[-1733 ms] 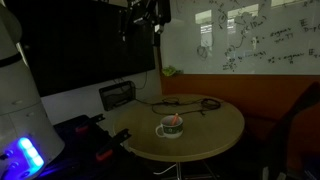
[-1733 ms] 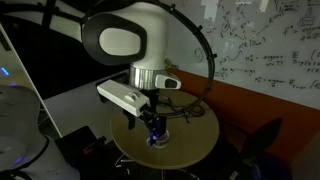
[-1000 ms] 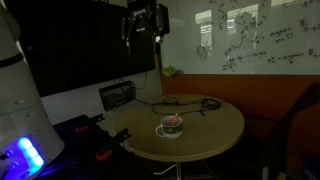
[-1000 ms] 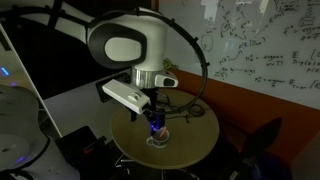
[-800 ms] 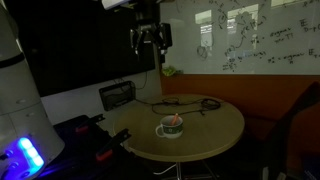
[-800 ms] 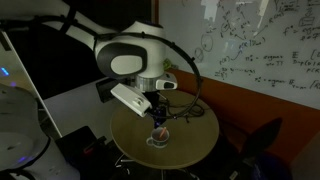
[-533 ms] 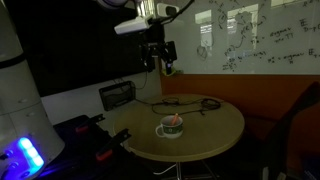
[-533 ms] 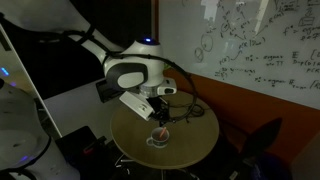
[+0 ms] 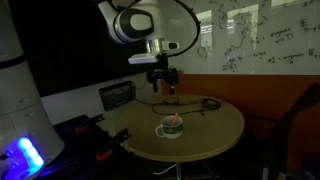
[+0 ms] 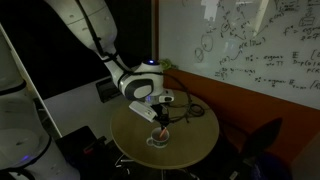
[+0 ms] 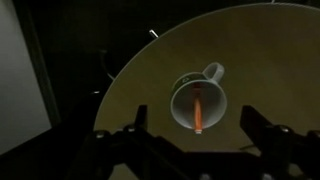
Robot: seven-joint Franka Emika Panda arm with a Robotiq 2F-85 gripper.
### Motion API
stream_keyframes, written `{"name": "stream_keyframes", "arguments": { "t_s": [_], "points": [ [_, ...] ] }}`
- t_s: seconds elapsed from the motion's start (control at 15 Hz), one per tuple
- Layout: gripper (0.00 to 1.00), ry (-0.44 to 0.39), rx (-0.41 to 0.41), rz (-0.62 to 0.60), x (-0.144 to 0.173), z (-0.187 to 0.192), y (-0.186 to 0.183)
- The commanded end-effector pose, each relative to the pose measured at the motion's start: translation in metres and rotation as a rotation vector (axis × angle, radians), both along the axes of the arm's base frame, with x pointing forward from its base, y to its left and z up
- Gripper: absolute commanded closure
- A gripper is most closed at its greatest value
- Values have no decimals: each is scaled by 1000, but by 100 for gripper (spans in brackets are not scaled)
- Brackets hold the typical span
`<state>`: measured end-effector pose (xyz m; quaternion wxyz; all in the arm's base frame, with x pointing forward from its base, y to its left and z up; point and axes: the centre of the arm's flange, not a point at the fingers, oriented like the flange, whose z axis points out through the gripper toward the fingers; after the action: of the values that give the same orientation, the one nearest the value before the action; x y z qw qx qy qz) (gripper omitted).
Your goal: Put the marker on the table
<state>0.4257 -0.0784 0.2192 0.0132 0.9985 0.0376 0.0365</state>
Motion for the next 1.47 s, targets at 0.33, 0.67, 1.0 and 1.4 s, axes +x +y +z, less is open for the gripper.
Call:
{"name": "stream_keyframes", "arguments": {
  "t_s": [0.33,0.67,1.0,1.4],
  "points": [
    [0,62,-53,-11,27,-35,-1],
    [0,62,-54,7,31,-39,3],
    [0,140,-51,63,58,-74,34],
    [0,290,-70,99,94,-120,39]
  ]
}}
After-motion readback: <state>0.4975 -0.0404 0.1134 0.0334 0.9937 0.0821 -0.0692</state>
